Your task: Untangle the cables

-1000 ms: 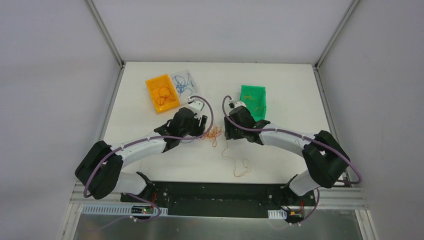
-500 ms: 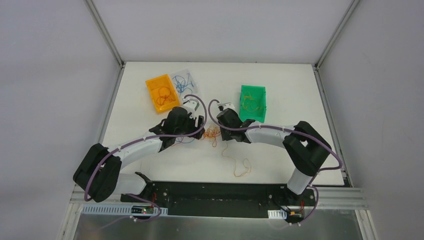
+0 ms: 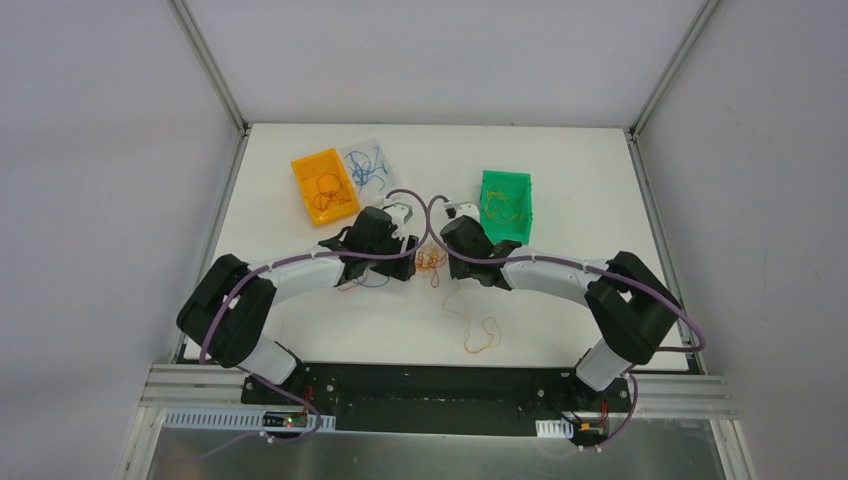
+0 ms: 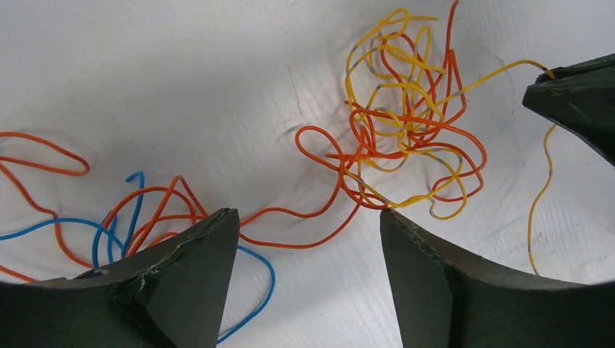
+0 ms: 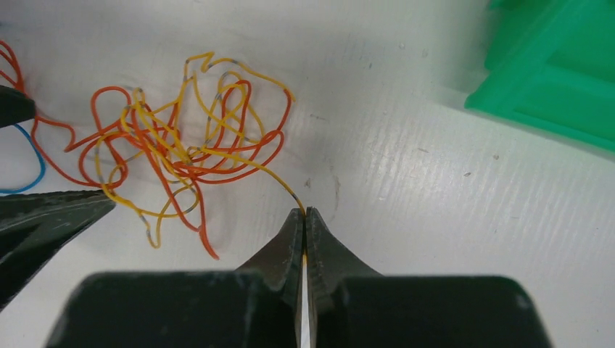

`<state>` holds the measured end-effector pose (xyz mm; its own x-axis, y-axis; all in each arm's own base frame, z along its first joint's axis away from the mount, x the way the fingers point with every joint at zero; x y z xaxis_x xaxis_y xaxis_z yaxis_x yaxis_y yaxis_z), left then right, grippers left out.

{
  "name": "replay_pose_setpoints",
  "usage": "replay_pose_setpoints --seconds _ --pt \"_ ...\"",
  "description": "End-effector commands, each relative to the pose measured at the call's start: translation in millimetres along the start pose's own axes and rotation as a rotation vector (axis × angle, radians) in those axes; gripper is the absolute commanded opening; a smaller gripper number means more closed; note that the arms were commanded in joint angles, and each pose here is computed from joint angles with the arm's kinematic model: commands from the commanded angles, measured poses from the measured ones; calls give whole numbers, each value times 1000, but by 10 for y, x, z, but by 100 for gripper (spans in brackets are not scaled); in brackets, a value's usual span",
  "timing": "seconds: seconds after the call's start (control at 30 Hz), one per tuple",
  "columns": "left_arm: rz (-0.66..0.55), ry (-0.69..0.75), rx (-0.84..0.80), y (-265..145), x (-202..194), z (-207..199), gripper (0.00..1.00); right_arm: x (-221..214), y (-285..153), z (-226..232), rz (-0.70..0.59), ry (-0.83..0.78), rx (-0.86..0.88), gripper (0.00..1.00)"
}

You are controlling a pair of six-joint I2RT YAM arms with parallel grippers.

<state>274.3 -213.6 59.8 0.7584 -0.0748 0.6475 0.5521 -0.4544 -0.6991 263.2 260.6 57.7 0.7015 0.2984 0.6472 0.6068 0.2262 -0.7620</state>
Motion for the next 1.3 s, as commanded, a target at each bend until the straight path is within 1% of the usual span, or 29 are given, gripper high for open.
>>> replay_pose_setpoints --seconds 0.0,0.07,0.1,0.13,0.2,0.3,0.37,0.43,0.57,0.7,0.8,0.87,0.9,1.0,1.07,1.1,1.13,1.27 --pt "42 24 -35 57 83 -90 72 144 -101 2 -57 31 4 0" --pt "45 33 -22 87 83 -69 69 151 -111 5 -59 33 5 0" --pt "47 33 -17 112 93 -67 66 155 -116 3 -60 37 5 0" --pt "55 35 -21 152 103 -72 59 162 -123 -4 -63 39 1 0" --pt "94 37 -39 224 89 -114 41 183 -146 -13 -71 49 -4 0" --pt "145 32 -24 274 49 -101 0 221 -201 -79 -86 75 -38 0" --pt "132 32 28 256 55 -16 0 241 -267 -203 -101 113 -94 0" --pt "97 33 77 189 101 60 0 241 -341 -442 -119 182 -183 0" --pt "29 9 192 72 158 263 0 104 -531 -984 -136 386 -286 0" --pt "-24 -63 268 -31 201 456 0 -63 -806 -1493 -214 570 -346 0" --pt "-68 -116 315 -120 235 600 0 -140 -1054 -1787 -283 653 -386 0" --pt "-87 -141 349 -183 209 686 0 -201 -1170 -1911 -294 681 -417 0" --pt "-122 -153 361 -207 258 713 0 -222 -1223 -1971 -298 694 -438 0" --pt "-190 -198 444 -333 304 864 0 -298 -1420 -2220 -323 766 -561 0" --pt "-231 -215 467 -419 336 904 0 -347 -1499 -2330 -337 810 -609 0" --pt "-241 -213 456 -432 337 894 0 -330 -1497 -2320 -339 810 -587 0" --pt "-245 -209 436 -432 337 870 0 -282 -1467 -2248 -339 798 -524 0" --pt "-232 -188 334 -386 360 717 0 -67 -1373 -1851 -308 709 -232 0"
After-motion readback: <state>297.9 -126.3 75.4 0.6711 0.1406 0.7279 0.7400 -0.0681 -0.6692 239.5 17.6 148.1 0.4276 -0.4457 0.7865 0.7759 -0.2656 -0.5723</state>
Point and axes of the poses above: each gripper's point midway between its finger pads, its own y axis out along the fingers, its own z axis along the line the jaws close on, x = y × z, the point moved 2 cm from there along -y, back along the fingers, and after that the axes turned 8 degrees about -y, right-handed, at the moved point
